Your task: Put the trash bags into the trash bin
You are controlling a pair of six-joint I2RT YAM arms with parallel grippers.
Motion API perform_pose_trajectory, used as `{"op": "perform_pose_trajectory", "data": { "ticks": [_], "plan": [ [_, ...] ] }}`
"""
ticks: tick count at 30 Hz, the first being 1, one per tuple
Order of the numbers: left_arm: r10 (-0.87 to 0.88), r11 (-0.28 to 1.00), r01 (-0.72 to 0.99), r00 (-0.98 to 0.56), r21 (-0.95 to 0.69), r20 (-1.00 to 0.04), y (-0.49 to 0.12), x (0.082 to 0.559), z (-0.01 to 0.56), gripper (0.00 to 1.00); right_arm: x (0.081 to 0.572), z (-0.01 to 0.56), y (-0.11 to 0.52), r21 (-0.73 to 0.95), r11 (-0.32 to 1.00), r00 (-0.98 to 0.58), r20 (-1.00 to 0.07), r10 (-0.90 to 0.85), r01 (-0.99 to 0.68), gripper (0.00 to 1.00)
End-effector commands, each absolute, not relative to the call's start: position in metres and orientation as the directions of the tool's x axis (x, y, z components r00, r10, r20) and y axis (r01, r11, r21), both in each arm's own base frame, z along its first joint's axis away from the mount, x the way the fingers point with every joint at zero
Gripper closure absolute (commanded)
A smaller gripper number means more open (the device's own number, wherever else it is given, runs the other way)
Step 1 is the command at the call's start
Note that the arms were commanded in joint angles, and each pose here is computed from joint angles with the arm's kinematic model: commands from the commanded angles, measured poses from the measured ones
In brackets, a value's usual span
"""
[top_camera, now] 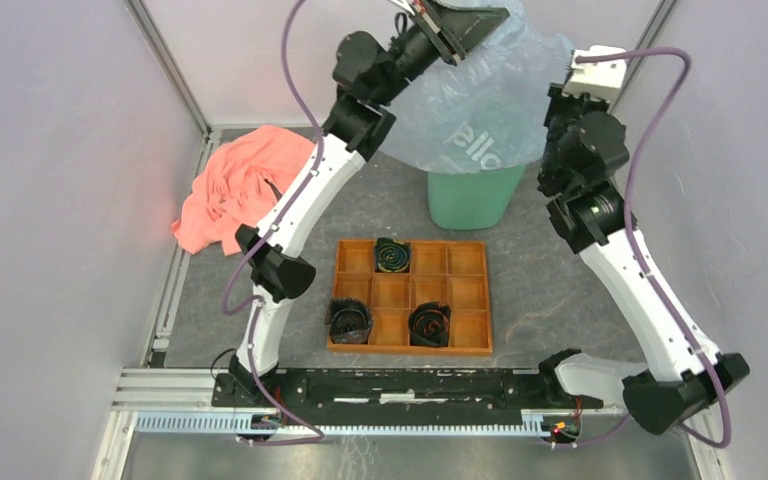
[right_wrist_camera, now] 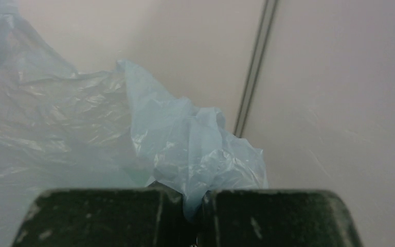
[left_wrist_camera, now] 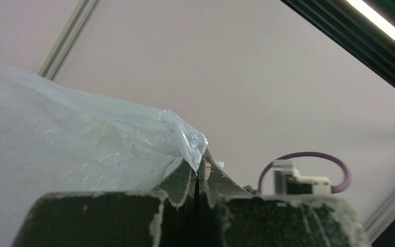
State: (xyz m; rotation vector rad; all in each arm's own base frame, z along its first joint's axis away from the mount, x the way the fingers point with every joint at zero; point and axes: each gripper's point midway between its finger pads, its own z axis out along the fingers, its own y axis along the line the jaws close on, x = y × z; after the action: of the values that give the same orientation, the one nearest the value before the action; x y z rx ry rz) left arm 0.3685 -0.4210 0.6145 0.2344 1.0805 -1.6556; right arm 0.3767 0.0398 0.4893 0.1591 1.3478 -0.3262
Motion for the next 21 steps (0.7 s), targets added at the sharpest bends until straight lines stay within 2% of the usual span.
{"op": "perform_pose_trajectory", "data": {
  "ticks": [1, 6, 11, 16, 18, 21],
  "plan": [
    [-0.769, -0.097, 0.859, -0.385, -0.502, -0.510, -0.417, 0.355, 0.645, 0.98, 0.348, 0.503, 0.007, 0.003, 0.912, 0.234, -0.967, -0.102, 0.409, 1.00],
    [-0.773, -0.035, 0.823, -0.382, -0.567, -0.506, -0.430, 0.371, 0.628, 0.98, 0.353, 0.515, 0.042, -0.088, 0.981, 0.314, -0.939, -0.139, 0.172, 1.00],
    [-0.704, 0.107, 0.772, -0.385, -0.626, -0.596, -0.444, 0.395, 0.583, 0.98, 0.379, 0.493, 0.083, -0.175, 0.983, 0.300, -0.942, -0.152, -0.052, 1.00],
    [-0.616, 0.207, 0.741, -0.408, -0.638, -0.674, -0.439, 0.407, 0.550, 0.98, 0.380, 0.506, 0.134, -0.129, 0.911, 0.335, -0.942, 0.011, -0.392, 1.00],
    [-0.597, 0.228, 0.740, -0.407, -0.633, -0.691, -0.433, 0.406, 0.547, 0.98, 0.375, 0.510, 0.147, -0.093, 0.880, 0.339, -0.938, 0.080, -0.465, 0.96],
    [-0.564, 0.251, 0.746, -0.406, -0.617, -0.719, -0.430, 0.403, 0.543, 0.98, 0.377, 0.509, 0.148, -0.055, 0.872, 0.326, -0.937, 0.123, -0.486, 0.92]
  ]
}}
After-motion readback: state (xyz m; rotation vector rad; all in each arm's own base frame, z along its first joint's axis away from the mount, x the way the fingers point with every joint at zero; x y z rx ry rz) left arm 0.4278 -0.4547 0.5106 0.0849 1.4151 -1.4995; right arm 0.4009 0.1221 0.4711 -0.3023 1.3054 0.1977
